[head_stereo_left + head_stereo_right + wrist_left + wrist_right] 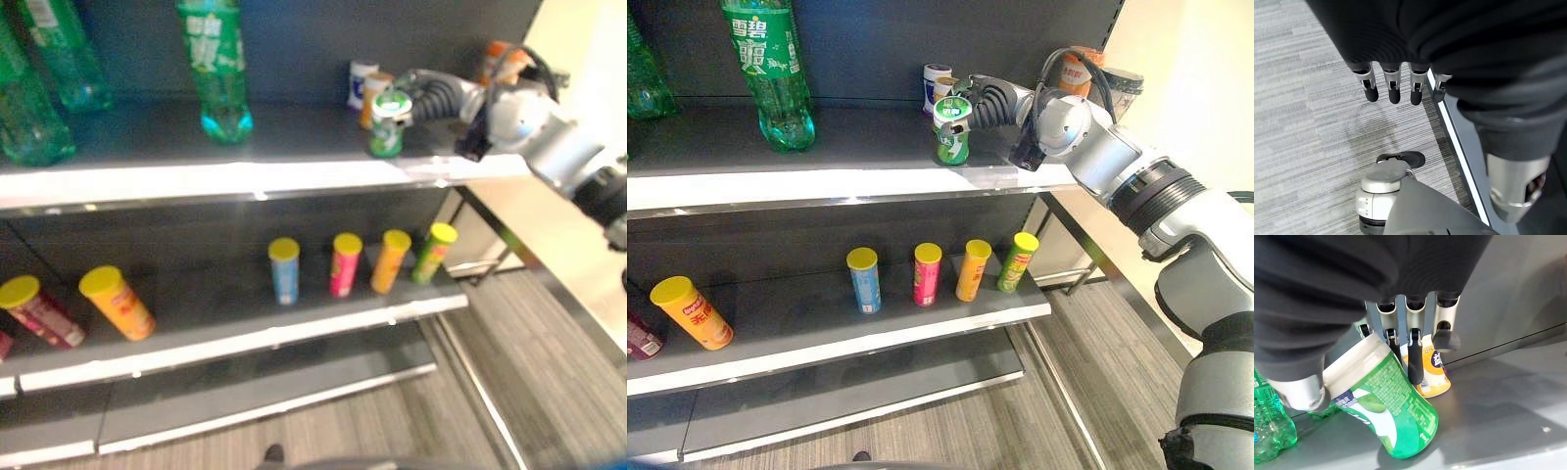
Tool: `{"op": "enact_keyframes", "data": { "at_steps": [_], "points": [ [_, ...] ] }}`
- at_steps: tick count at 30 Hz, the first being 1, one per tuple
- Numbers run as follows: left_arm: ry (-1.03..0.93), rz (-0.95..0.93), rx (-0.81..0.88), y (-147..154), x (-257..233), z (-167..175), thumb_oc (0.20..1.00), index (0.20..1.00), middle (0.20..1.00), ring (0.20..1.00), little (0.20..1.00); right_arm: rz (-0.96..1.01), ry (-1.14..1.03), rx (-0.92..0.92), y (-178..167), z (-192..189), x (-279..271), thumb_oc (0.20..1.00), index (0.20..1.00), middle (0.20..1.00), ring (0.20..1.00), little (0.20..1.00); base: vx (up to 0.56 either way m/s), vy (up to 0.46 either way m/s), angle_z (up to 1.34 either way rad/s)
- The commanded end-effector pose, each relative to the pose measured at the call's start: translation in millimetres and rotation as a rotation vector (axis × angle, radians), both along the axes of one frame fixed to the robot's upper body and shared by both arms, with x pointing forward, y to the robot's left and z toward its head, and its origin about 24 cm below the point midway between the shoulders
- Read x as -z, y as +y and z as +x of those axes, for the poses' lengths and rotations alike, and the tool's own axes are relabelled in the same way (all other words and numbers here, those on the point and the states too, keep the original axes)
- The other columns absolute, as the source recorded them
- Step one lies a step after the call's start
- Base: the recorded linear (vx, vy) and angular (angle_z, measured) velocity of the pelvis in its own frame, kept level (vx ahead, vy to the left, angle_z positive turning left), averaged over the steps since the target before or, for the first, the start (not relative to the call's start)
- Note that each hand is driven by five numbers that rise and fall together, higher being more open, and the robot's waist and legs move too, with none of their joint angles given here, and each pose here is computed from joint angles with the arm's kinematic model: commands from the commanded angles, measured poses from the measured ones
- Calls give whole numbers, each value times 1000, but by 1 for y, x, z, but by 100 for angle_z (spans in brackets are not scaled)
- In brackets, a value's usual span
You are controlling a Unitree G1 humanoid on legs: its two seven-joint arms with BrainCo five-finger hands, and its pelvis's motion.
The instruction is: Put the goods on the table back onto the shelves and tidy them up.
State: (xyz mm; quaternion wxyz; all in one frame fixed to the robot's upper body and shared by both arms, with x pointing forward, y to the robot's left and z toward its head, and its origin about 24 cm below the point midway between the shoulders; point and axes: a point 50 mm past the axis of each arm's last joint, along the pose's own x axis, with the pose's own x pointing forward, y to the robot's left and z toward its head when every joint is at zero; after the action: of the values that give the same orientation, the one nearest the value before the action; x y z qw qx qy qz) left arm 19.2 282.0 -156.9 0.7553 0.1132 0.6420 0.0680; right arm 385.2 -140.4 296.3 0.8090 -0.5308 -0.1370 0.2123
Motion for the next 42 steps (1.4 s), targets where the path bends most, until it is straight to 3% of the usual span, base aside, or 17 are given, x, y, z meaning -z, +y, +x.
{"op": "enact_keyframes", "data": {
  "at_steps": [1,4,6,8,9,30,42],
  "points": [
    [24,17,30,7,-2,8,1000,1000,1000,1000,1000,-29,2,89,-29,-2,-16,200,200,200,200,200,0,0,0],
    [30,3,31,5,-1,5,1000,1000,1000,1000,1000,-32,41,84,-30,-3,-10,200,200,200,200,200,-10,2,0],
    [29,-6,34,2,0,5,1000,1000,1000,1000,1000,-29,73,73,-29,-3,-4,730,730,730,730,730,0,0,0],
    [28,-13,38,1,0,5,1000,1000,1000,1000,1000,-34,89,74,-29,-3,-2,875,875,875,875,875,0,0,0],
    [29,-16,41,0,0,5,1000,1000,1000,1000,1000,-33,95,77,-30,-3,-1,1000,1000,1000,1000,1000,0,0,0],
    [39,8,1,7,-2,-4,1000,1000,1000,1000,1000,40,-29,133,-43,-2,-25,1000,1000,1000,1000,1000,-3,-1,0],
    [-21,50,-23,9,-3,17,1000,1000,1000,1000,1000,49,-231,24,-57,-55,-29,1000,1000,1000,1000,1000,3,-1,-1]
  ]
}}
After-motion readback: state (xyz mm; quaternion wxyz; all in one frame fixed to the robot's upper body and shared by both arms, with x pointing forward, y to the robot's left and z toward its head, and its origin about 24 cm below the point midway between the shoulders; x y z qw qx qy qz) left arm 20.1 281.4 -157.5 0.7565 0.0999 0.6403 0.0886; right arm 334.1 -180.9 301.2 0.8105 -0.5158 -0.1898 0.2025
